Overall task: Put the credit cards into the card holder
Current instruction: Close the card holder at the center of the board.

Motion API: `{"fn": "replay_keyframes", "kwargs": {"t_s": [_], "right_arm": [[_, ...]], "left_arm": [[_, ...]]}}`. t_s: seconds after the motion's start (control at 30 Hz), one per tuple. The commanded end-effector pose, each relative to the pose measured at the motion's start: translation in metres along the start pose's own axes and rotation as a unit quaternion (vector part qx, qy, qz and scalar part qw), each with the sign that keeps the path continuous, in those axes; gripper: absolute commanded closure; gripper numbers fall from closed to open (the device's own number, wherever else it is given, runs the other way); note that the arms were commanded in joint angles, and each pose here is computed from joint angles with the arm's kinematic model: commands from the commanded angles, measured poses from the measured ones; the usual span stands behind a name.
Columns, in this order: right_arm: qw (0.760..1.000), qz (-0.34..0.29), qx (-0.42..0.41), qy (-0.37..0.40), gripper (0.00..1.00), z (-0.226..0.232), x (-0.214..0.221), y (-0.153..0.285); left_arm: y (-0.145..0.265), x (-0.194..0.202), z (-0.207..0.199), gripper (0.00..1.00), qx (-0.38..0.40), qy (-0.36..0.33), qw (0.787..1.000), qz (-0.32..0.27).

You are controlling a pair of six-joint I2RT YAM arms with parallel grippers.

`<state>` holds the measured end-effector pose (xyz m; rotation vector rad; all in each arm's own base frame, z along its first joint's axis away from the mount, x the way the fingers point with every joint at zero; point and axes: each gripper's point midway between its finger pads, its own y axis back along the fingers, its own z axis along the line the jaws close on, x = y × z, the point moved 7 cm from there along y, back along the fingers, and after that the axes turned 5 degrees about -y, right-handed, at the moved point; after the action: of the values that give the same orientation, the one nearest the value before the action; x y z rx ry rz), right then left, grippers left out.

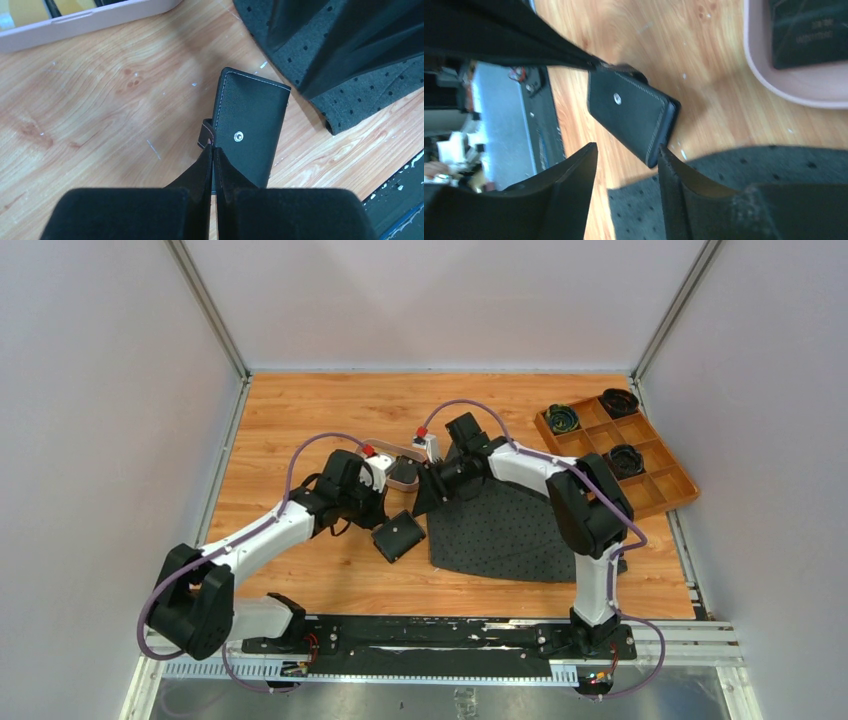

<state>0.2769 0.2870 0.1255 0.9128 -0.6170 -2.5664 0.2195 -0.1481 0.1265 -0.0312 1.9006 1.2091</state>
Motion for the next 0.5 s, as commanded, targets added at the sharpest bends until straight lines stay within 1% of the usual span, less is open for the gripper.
{"fn": "replay_keyframes", "kwargs": {"t_s": [0.0,0.1,0.23,0.37,0.47], "right_arm": [[0.996,-0.014,-0.050,-0.066,0.52,0.011,-0.013,-0.024],[0.994,-0.001,-0.049,-0.100,0.63,0.007,-0.006,-0.036],[0.987,0.011,-0.045,-0.156,0.80,-0.002,0.000,-0.047],[0.982,0.023,-0.038,-0.186,0.90,-0.008,0.007,-0.056],[0.979,0.031,-0.031,-0.199,0.93,-0.010,0.012,-0.059]], "left_arm": [[-0.002,-0.002,-0.006,1.00,0.019,-0.026,0.999,-0.006],[-0.006,-0.001,-0.005,1.00,0.020,-0.024,0.999,0.007],[-0.011,-0.003,-0.007,1.00,0.020,-0.026,0.999,0.014],[-0.016,-0.006,-0.012,1.00,0.023,-0.028,0.999,0.012],[-0.021,-0.003,-0.014,1.00,0.023,-0.021,0.999,0.021]]}}
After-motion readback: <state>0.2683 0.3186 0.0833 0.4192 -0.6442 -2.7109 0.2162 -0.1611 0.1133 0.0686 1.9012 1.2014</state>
